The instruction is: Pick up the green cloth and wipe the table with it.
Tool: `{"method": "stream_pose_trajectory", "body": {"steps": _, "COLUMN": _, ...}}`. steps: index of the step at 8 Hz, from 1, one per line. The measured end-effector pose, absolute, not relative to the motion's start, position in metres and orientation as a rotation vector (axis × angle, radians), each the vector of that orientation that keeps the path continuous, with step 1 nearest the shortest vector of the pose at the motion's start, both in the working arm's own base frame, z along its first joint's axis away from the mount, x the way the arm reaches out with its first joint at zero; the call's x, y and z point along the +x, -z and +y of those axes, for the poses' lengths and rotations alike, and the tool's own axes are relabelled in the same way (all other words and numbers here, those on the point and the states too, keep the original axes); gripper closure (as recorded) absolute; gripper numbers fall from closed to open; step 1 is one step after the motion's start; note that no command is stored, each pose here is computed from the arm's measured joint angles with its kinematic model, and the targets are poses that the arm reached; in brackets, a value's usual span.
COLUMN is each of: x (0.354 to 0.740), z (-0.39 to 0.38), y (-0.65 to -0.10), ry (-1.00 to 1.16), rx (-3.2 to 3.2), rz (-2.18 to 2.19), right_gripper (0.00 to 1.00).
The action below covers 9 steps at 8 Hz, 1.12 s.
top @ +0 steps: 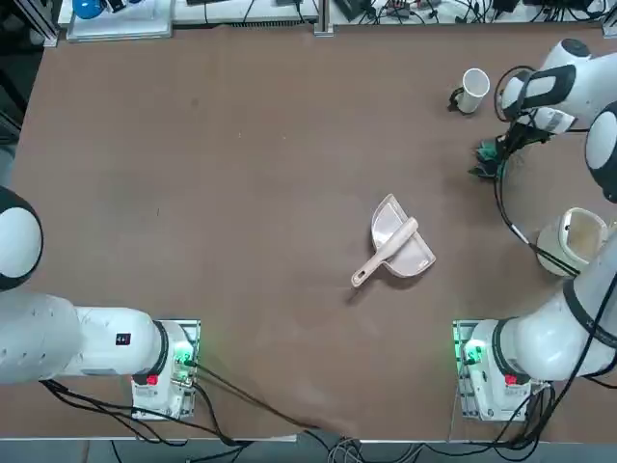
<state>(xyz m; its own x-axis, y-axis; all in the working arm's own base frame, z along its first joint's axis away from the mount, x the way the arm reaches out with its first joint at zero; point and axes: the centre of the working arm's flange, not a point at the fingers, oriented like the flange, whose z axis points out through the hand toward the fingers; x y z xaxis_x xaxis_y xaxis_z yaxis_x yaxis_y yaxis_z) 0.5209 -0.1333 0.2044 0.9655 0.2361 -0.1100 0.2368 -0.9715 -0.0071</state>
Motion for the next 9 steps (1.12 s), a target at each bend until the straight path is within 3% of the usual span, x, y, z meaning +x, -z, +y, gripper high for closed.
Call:
{"method": "stream_pose_trajectory", "body": {"steps": 3, "x": 0.521, "z": -0.13, "y": -0.204, "ry": 0.186, "rx": 3.111, "rz": 0.315, "right_gripper": 0.93}}
{"method": "stream_pose_trajectory", "body": {"steps": 9, "x": 0.525, "z": 0.068, "y": -0.2, "ry": 0.262, "rx": 3.106, "rz": -0.124, "right_gripper": 0.93}}
